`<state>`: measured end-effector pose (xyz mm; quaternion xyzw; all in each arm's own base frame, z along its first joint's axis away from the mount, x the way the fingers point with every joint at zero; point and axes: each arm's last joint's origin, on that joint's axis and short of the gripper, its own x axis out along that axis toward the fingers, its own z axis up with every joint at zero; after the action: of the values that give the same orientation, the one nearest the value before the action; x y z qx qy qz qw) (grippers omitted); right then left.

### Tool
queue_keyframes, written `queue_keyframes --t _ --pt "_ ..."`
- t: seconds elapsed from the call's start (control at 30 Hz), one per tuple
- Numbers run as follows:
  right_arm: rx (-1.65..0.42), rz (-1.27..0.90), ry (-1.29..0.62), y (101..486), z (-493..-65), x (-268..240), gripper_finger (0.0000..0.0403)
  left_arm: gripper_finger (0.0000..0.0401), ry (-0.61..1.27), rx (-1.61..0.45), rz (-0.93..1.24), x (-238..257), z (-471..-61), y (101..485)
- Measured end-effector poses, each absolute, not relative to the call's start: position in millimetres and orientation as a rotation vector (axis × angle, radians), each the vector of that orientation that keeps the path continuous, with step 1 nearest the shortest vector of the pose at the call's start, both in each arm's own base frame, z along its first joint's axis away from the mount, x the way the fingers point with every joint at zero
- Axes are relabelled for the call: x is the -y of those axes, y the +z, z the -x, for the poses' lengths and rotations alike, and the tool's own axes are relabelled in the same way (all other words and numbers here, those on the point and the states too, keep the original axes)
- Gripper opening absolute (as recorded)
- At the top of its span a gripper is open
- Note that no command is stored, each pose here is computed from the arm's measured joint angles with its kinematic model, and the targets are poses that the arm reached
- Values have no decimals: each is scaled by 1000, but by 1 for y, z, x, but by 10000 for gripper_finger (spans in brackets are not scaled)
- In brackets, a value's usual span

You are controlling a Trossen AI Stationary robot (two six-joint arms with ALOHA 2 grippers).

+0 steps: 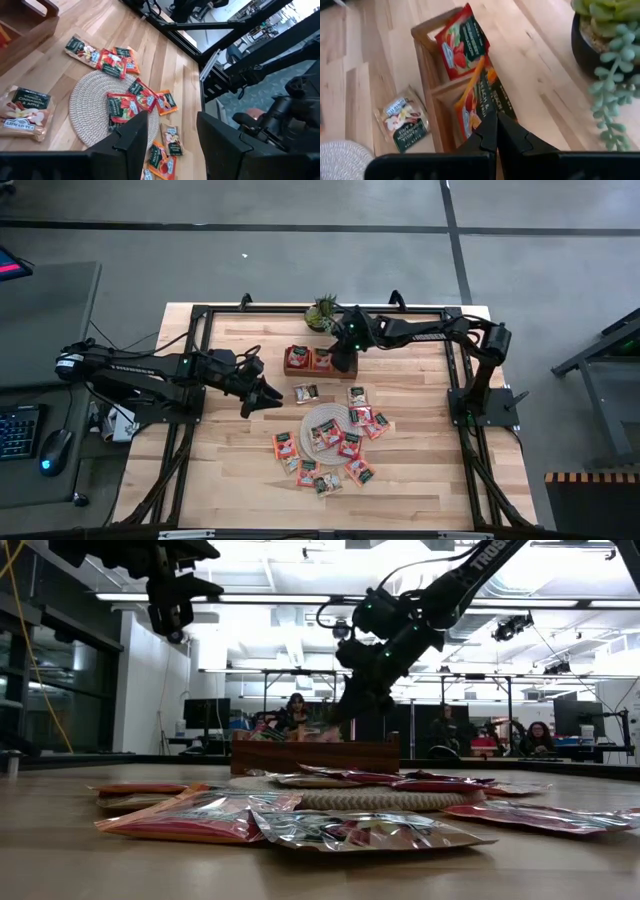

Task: Pick & Place Tea
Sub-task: Put the orange tea bag into the middle section of the wooden organizer, then put the light brown tea bag into the right section of the wooden organizer

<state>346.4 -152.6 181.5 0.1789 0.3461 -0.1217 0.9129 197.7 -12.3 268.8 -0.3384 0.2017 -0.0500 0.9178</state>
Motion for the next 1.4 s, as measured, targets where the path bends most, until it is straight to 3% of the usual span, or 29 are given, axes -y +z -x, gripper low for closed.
queue_keyframes --t 0.37,0.8,1.07,1.4 --pt "-731 -400 -261 180 -345 152 9 168 -103 -415 694 12 -198 269" --pt "-665 -414 -278 202 -340 150 120 168 -42 -409 722 11 -198 268" --pt "-544 -452 -273 242 -330 140 146 166 27 -498 751 10 -207 252" --pt "-493 -693 -227 266 -329 104 145 87 181 -657 961 11 -235 213"
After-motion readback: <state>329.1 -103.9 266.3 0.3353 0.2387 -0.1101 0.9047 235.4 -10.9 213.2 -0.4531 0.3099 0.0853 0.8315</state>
